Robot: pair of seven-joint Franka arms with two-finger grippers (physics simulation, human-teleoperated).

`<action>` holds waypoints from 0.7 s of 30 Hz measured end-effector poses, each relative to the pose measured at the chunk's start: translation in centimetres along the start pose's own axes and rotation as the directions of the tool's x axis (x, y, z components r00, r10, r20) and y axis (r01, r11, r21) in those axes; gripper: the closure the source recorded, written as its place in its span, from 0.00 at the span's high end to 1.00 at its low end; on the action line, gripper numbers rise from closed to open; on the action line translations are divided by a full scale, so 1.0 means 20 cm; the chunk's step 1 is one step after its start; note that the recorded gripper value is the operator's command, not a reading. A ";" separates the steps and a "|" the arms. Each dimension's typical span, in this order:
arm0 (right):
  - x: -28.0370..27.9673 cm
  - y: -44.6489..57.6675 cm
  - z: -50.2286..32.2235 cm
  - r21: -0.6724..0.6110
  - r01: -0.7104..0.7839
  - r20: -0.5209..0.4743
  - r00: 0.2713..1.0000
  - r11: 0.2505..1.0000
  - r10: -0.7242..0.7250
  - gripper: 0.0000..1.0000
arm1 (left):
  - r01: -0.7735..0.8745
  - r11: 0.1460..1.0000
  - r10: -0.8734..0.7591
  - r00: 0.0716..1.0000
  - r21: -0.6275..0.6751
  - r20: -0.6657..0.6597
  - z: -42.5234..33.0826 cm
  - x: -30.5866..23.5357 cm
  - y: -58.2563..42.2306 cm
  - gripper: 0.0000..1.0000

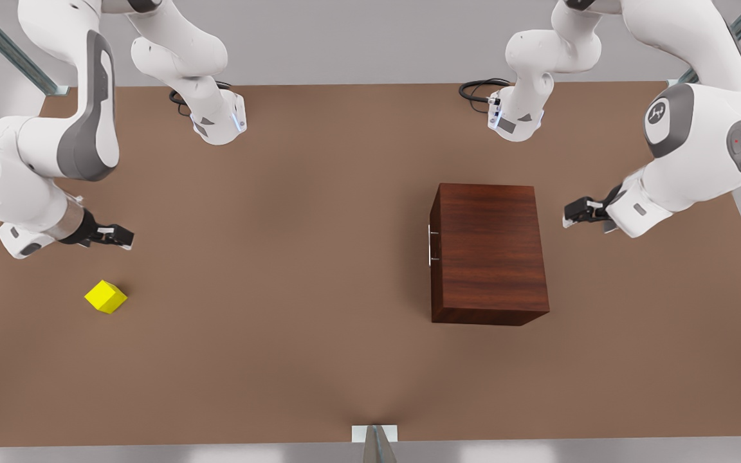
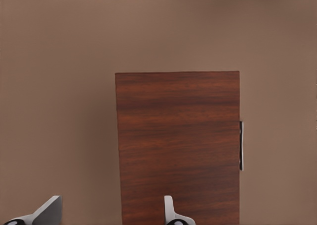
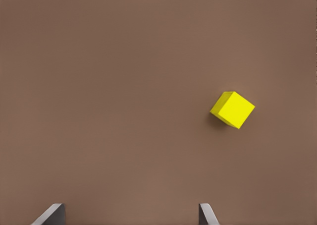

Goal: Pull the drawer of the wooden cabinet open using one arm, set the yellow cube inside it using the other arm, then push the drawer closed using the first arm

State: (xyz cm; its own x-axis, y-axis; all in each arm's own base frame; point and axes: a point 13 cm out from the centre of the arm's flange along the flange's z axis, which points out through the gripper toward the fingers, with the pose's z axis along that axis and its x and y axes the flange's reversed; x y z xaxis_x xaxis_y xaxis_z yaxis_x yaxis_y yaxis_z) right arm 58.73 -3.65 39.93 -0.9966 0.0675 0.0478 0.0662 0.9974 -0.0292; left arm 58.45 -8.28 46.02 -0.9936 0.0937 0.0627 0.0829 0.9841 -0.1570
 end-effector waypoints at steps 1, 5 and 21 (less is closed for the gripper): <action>-0.01 0.00 0.00 0.000 -0.001 0.004 1.000 1.000 0.001 1.00 | -0.002 1.000 0.002 1.000 0.001 0.014 -0.01 -0.02 -0.01 1.00; -0.05 0.01 -0.01 -0.002 -0.023 0.023 0.999 1.000 0.023 1.00 | -0.116 0.988 0.118 0.993 -0.101 0.013 0.05 -0.04 -0.21 1.00; -0.24 -0.14 0.16 -0.061 -0.470 0.024 0.881 0.881 0.472 1.00 | -0.244 0.921 0.233 0.970 -0.303 -0.072 1.28 0.19 -1.54 1.00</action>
State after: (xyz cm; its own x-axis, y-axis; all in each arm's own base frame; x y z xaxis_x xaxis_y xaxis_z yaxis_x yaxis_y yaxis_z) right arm 63.10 -6.77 36.68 -0.8484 0.5293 0.0047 0.5293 0.8483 0.0125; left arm 50.08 -42.18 25.78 -0.9388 0.3309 0.0954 0.3417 0.9295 0.1390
